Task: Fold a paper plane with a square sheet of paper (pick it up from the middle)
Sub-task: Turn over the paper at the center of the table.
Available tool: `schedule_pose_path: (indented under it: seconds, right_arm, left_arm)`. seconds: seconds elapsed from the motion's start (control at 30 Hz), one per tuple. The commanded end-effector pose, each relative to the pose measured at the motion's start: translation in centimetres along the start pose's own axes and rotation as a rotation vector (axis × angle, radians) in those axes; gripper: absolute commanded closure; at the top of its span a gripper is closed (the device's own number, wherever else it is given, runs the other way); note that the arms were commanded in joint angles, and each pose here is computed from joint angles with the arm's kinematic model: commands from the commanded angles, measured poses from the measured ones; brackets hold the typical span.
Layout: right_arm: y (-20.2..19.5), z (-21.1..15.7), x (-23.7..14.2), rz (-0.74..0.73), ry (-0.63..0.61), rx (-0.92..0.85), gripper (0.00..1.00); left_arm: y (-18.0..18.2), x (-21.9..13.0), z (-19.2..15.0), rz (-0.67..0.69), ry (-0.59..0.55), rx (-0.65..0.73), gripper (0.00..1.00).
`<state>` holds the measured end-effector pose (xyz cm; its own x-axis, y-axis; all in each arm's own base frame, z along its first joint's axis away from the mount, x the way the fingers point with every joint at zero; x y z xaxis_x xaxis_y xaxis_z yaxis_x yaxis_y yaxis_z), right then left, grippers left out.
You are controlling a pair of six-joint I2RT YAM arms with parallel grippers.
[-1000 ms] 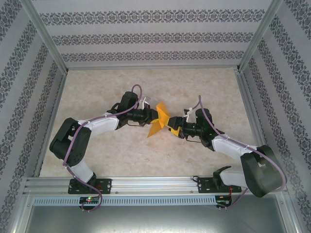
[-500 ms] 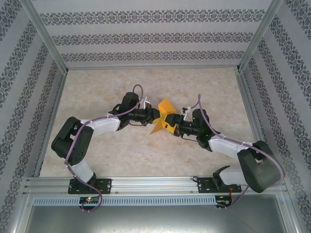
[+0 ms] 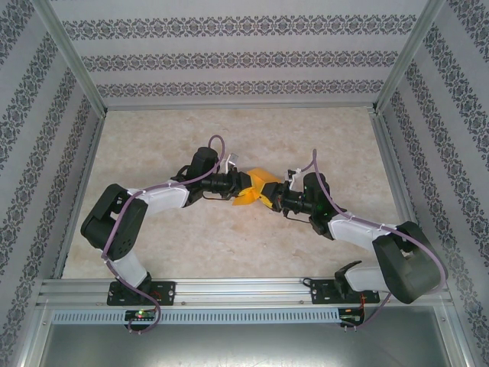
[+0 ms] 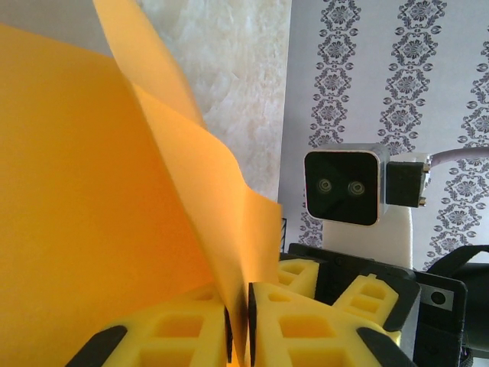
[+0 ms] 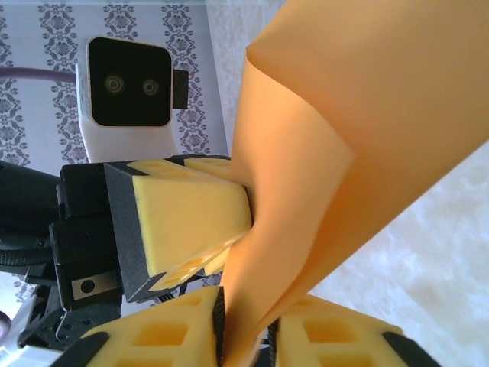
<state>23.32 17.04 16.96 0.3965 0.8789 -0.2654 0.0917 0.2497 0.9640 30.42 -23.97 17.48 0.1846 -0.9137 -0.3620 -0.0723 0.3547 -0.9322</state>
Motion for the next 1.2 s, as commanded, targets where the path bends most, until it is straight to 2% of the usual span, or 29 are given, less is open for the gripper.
schedule_pose_path:
  seconds: [0.0, 0.2, 0.33, 0.63, 0.77, 0.97, 1.07, 1.17]
  right_arm:
    - [-0.2, 0.0, 0.1, 0.001, -0.003, -0.014, 0.8]
    - [-0.2, -0.1, -0.3, -0.027, 0.002, -0.039, 0.9]
    - [0.2, -0.2, -0.9, -0.124, 0.019, -0.112, 0.91]
    - [0.2, 0.0, -2.7, -0.27, 0.011, -0.205, 0.89]
    - [0.6, 0.1, -4.3, -0.442, 0.001, -0.31, 0.87]
    - [2.1, 0.4, -7.2, -0.845, 0.041, -0.55, 0.88]
    - [2.2, 0.3, -7.4, -1.035, 0.103, -0.638, 0.89]
    - [2.2, 0.2, -6.4, -1.164, 0.149, -0.701, 0.9]
  left_arm:
    - [-0.5, 0.0, -0.4, -0.005, 0.007, 0.042, 0.82]
    - [-1.1, -0.2, -0.4, 0.002, 0.013, 0.06, 0.7]
    - [-1.6, -0.8, -0.5, 0.018, 0.015, 0.086, 0.56]
    - [-2.4, -1.3, -0.5, 0.018, 0.032, 0.109, 0.5]
    - [-2.6, -2.0, -0.6, 0.029, 0.033, 0.119, 0.47]
    - [-2.2, -3.7, -0.3, 0.066, 0.013, 0.118, 0.43]
    - [-1.9, -4.8, -0.1, 0.073, -0.004, 0.11, 0.42]
    - [-1.6, -5.7, -0.1, 0.08, -0.015, 0.103, 0.41]
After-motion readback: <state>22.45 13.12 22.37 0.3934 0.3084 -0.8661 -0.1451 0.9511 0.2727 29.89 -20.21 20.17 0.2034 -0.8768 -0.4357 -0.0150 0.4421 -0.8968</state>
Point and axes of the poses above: each hand's point on the last joint's axis, 136 mm out from that joint toward the fingers, its own x axis out along the fingers, its own y axis along the line the jaws close on, z = x × y, the point moved 9 cm from there along -x, back along the fingers, and after that the axes turned 3 degrees about -x, right-handed, at the moved point
